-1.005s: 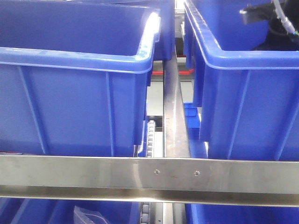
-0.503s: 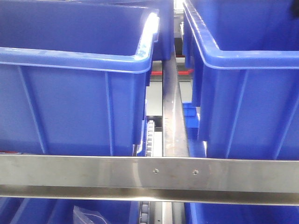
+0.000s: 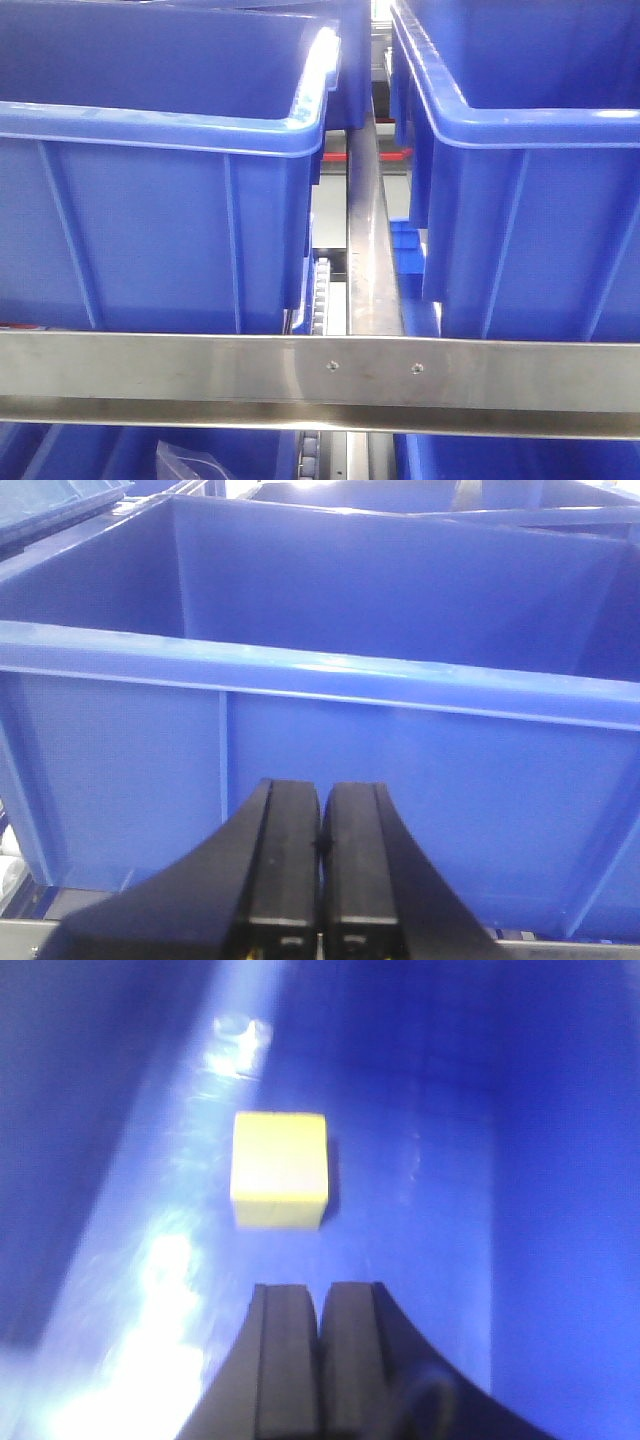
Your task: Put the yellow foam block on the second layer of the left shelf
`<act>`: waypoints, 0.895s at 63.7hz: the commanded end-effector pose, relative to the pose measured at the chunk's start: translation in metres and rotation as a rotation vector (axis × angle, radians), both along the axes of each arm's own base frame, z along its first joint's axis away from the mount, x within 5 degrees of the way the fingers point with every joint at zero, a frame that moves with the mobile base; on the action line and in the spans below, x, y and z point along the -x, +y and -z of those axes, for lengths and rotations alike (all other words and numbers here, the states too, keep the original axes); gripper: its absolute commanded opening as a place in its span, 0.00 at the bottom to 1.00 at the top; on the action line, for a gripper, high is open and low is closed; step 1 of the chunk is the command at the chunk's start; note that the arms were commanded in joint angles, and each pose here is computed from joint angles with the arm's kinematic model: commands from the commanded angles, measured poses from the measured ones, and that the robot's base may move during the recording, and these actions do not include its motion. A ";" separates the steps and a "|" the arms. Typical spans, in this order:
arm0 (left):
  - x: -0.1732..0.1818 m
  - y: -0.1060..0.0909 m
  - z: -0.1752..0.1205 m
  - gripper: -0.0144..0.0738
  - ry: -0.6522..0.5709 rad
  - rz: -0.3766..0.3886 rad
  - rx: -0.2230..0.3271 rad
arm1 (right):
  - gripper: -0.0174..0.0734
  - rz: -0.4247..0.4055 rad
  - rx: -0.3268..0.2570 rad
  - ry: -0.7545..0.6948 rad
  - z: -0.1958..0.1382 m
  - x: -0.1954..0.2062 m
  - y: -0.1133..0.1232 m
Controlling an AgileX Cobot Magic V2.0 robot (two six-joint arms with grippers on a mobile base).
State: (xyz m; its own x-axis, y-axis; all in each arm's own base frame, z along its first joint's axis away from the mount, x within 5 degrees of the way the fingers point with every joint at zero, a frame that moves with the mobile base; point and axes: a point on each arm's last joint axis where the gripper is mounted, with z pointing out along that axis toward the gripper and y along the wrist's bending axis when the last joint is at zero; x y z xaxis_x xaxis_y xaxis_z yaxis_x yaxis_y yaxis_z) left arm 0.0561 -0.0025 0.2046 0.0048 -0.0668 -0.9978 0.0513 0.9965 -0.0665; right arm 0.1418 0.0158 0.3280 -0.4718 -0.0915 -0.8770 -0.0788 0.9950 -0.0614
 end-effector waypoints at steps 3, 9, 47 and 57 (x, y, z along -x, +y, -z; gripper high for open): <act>-0.001 -0.001 0.001 0.32 -0.054 0.010 0.014 | 0.25 -0.020 -0.023 -0.194 -0.011 0.033 -0.005; -0.001 -0.001 0.001 0.32 -0.054 0.010 0.014 | 0.25 -0.013 -0.032 -0.241 -0.007 0.055 -0.010; -0.001 -0.001 0.001 0.32 -0.054 0.010 0.014 | 0.25 -0.013 -0.047 -0.353 -0.007 0.079 -0.015; -0.001 -0.001 0.001 0.32 -0.054 0.010 0.014 | 0.25 0.032 -0.078 -0.396 0.003 0.079 -0.016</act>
